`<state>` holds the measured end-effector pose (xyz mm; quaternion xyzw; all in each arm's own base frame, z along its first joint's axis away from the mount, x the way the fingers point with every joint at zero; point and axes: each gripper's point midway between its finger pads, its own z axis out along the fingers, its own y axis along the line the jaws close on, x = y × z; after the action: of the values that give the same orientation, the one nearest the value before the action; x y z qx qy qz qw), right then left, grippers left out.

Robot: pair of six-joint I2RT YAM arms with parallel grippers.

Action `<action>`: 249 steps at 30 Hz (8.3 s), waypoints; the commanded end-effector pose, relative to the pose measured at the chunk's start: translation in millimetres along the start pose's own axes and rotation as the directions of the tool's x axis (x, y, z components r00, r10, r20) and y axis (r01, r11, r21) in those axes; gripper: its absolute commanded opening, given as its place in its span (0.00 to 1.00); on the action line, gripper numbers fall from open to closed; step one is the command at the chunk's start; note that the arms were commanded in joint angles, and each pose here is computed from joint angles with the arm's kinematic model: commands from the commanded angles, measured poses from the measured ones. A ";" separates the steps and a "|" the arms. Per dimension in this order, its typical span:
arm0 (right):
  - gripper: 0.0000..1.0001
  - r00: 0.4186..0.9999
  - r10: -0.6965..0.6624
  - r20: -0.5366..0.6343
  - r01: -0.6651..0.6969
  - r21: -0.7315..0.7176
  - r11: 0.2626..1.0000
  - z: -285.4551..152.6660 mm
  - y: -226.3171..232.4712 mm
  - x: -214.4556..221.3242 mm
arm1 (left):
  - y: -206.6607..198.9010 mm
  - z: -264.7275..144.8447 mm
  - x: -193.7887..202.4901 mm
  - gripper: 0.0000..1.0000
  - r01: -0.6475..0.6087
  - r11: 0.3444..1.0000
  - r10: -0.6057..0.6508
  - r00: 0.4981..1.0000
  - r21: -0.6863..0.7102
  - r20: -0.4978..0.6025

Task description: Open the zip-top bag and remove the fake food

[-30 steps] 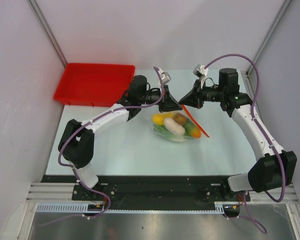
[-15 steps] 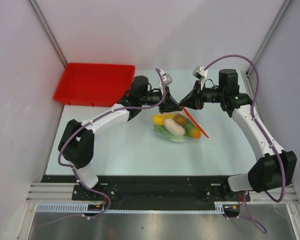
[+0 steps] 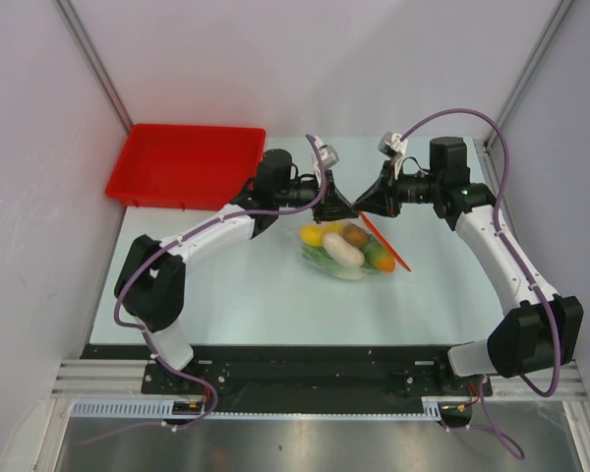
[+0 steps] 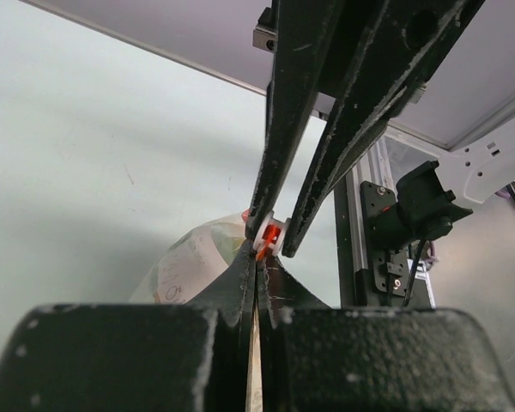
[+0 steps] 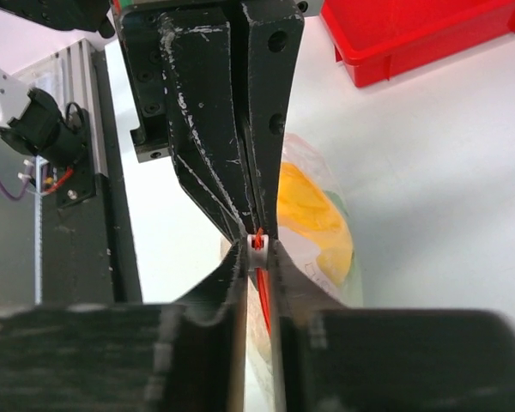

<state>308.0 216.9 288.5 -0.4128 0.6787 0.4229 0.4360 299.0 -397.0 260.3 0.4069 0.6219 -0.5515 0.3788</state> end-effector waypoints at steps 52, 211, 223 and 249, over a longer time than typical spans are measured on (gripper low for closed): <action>0.99 0.872 0.457 -0.173 -0.288 0.575 0.766 -84.2 26.7 106.8 | 41.8 -58.8 -93.5 0.00 0.070 0.989 -0.013 0.916 -0.128 0.401; 0.00 0.687 0.692 0.222 -0.574 0.750 0.330 -53.2 -16.2 73.6 | 25.8 28.2 32.6 0.17 0.216 0.692 -0.306 0.952 -0.688 -0.009; 0.00 0.756 0.599 0.262 -0.492 0.831 0.258 -104.8 -29.3 70.8 | -98.8 13.9 -64.9 0.07 0.078 0.976 -0.063 0.995 -0.201 0.078; 0.00 0.770 0.540 0.339 -0.508 0.838 0.199 -162.6 -20.7 60.1 | 298.8 -303.4 -45.5 0.00 0.468 -0.071 0.066 0.883 -0.881 0.464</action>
<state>263.4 47.2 241.2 0.1341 0.9166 0.0887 0.3660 541.9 -124.4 219.5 -0.1151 0.8333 -0.1058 0.5303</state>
